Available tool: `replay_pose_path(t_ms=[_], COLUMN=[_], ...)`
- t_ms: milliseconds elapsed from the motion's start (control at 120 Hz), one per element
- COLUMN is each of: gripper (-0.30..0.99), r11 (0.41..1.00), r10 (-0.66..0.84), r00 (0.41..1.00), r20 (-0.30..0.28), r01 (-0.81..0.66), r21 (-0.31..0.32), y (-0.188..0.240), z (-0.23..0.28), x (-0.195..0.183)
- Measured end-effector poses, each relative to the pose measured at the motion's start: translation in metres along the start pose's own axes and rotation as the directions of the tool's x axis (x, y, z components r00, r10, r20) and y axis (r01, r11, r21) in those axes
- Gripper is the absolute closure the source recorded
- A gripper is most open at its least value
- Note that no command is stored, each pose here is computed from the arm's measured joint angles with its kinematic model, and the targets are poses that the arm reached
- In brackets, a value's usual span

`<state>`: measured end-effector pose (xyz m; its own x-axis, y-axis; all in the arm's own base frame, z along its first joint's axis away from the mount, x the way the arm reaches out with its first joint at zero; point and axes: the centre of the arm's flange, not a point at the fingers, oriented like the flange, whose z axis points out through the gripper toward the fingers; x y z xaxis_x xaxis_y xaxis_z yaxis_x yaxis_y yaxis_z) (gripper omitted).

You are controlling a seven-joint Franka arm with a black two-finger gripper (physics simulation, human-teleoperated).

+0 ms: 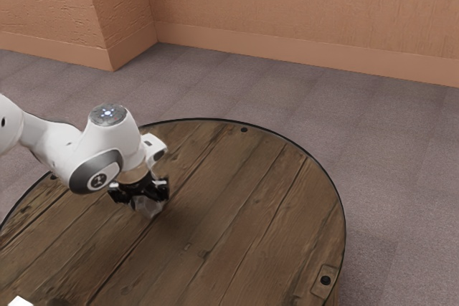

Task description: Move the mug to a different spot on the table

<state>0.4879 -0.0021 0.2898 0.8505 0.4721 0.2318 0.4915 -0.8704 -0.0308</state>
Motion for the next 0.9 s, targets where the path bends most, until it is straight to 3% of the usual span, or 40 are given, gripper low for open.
replay_pose_path(t_ms=[200,450,692,900], gripper=[0.1,0.03,0.01,0.0], r11=[0.995,0.988,0.991,0.998], r10=[-0.09,-0.141,-0.094,0.037], r00=[0.994,0.989,0.994,0.999], r20=[0.058,0.055,-0.047,-0.027], r01=[0.093,0.144,0.089,-0.039], r21=[-0.038,-0.06,-0.102,-0.056], y=[0.005,-0.002,0.038,0.045], z=[-0.019,-0.062,-0.187,-0.246], x=[-0.017,-0.005,0.085,0.135])
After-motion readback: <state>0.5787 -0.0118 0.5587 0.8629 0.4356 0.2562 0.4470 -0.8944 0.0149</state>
